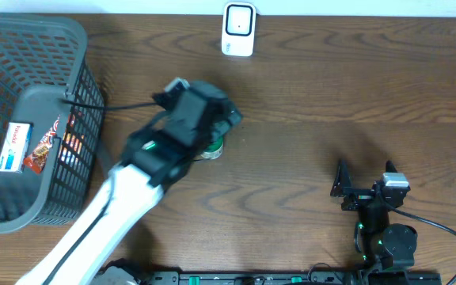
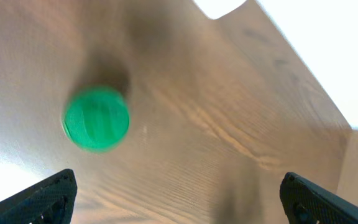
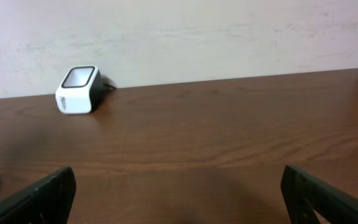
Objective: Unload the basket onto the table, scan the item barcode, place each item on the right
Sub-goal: 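Lift the bottle out and set it upright on the table centre, then reach the left gripper into the basket and grasp the red chocolate bar, then carry the chocolate bar out and drop it right of the bottle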
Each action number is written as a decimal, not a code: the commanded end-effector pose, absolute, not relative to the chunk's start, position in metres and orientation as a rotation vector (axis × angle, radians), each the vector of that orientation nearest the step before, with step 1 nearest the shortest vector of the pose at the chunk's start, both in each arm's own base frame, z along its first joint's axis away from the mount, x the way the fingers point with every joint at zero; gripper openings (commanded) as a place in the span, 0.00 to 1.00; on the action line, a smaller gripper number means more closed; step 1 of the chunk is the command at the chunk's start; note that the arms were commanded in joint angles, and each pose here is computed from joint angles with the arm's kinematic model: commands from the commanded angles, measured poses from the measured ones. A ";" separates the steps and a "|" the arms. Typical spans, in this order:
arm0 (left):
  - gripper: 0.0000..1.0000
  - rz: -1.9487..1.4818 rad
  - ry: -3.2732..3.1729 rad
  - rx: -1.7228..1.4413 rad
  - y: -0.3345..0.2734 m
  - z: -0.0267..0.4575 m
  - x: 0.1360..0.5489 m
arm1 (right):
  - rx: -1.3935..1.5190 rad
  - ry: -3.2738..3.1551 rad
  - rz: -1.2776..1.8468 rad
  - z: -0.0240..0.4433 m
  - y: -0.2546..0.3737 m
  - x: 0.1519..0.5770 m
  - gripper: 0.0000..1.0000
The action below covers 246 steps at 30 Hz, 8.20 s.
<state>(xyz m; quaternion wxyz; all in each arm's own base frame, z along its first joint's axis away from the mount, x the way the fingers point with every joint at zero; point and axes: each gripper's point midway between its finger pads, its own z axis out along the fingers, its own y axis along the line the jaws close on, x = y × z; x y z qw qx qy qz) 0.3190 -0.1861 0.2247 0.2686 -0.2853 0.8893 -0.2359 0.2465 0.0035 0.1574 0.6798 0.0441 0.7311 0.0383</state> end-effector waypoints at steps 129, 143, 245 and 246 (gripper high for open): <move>0.87 0.230 1.550 -1.740 0.198 0.326 0.223 | 0.090 1.643 0.074 0.157 0.003 0.246 0.99; 0.64 0.021 1.750 -2.467 0.188 0.163 0.250 | 0.090 1.643 0.074 0.157 0.003 0.246 0.99; 0.82 -0.547 2.594 -0.220 -0.313 0.150 0.372 | 0.090 1.643 0.074 0.157 0.003 0.246 0.99; 0.83 -0.580 2.550 -0.214 -0.312 0.174 0.375 | 0.090 1.643 0.074 0.157 0.003 0.246 0.99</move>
